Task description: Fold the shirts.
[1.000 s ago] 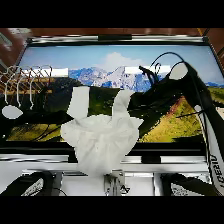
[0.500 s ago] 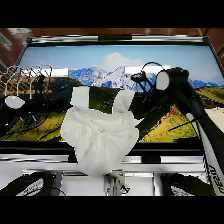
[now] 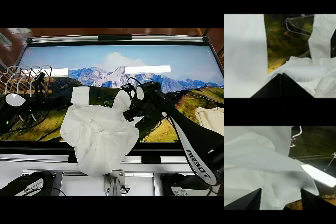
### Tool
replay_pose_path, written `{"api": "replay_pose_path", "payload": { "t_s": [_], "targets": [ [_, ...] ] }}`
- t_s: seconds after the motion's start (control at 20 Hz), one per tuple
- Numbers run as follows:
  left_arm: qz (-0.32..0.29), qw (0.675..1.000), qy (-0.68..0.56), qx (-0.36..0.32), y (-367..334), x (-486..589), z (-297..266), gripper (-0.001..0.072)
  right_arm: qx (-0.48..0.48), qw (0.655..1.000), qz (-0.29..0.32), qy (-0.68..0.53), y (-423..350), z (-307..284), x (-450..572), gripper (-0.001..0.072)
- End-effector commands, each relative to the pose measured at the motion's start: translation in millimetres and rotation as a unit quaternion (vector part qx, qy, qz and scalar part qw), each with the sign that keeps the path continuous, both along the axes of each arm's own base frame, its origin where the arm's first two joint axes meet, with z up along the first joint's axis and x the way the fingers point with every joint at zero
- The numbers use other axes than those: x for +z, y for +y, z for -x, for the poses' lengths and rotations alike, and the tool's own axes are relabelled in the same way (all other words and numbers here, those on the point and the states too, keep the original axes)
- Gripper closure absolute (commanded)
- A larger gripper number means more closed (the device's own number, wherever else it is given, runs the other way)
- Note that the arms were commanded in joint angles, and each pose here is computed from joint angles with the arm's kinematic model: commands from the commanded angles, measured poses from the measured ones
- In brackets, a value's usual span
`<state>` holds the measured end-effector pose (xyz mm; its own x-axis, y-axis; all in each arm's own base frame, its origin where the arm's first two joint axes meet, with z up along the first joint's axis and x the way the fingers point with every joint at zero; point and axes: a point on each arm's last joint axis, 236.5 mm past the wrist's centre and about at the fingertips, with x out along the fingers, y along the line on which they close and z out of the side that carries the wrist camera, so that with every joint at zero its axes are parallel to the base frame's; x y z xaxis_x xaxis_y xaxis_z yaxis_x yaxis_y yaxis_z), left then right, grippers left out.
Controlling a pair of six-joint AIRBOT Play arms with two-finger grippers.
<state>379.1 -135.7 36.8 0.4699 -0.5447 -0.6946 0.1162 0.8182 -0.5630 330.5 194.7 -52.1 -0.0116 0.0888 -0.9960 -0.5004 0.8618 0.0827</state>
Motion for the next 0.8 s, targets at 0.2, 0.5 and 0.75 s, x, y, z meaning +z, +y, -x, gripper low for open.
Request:
{"api": "replay_pose_path", "payload": {
  "t_s": [0.2, 0.5, 0.75],
  "targets": [
    [-0.001, 1.000, -0.001, 0.000, 0, 0, 0, 0.0665, -0.009, 0.999, 0.028, 0.026, -3, -3, -44, 0.0345],
    [0.001, 1.000, 0.003, 0.019, 27, 8, -5, 0.0665, 0.019, 0.999, 0.021, -0.017, -8, -9, -7, 0.0641],
    [0.009, 0.999, 0.037, 0.027, 76, 16, 8, 0.0663, 0.062, 0.993, -0.072, -0.064, 18, 9, 70, 0.0640]
  ]
}}
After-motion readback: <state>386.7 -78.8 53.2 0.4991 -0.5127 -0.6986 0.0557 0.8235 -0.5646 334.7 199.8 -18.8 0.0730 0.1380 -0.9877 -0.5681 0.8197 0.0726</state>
